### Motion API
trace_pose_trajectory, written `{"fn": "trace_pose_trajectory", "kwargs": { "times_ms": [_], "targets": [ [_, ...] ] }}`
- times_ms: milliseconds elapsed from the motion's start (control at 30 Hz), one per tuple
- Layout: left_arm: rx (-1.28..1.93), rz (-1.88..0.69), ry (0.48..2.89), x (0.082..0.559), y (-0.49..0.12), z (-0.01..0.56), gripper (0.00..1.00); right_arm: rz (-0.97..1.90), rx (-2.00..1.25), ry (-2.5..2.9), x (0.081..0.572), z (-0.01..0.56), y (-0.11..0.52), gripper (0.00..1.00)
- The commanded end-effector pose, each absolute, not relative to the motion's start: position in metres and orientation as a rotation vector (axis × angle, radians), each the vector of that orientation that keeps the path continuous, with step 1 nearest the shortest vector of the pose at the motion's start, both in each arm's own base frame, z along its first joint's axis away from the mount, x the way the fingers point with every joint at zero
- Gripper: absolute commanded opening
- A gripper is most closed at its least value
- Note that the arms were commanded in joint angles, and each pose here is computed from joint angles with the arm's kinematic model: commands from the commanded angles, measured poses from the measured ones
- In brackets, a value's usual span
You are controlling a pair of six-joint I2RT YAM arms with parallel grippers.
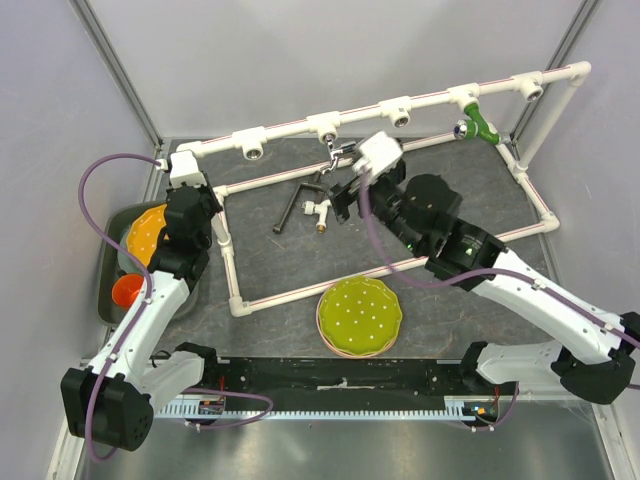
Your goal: Install the water faucets
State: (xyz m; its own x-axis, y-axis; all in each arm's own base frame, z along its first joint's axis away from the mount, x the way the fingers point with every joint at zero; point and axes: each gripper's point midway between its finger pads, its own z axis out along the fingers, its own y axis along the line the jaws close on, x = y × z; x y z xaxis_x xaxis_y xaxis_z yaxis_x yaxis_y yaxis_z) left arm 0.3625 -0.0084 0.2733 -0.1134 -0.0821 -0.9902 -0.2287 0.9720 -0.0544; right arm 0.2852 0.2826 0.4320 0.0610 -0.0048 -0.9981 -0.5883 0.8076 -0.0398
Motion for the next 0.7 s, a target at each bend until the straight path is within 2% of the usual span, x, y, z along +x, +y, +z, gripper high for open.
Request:
{"fn": "trace_pose_trajectory", "kwargs": {
  "times_ms": [0,167,300,667],
  "targets": [
    [-0.322,0.038,1.628,0.363,-0.013,0.294,0.02,-0.186,-0.854,1.414,0.289,0.399,0.260,0.98],
    [-0.323,0.040,1.624,0.362,-0.012,0.296,0.02,-0.503,-1.021,1.265,0.287,0.388,0.267,0.98],
    [-0.321,0.040,1.624,0.362,-0.012,0.295,0.02,-0.637,-1.036,1.203,0.293,0.389,0.267,0.98],
    [-0.323,0.038,1.617,0.361,-0.011,0.298,0.02,-0.806,-1.050,1.045,0.315,0.390,0.292,0.93]
  ]
}}
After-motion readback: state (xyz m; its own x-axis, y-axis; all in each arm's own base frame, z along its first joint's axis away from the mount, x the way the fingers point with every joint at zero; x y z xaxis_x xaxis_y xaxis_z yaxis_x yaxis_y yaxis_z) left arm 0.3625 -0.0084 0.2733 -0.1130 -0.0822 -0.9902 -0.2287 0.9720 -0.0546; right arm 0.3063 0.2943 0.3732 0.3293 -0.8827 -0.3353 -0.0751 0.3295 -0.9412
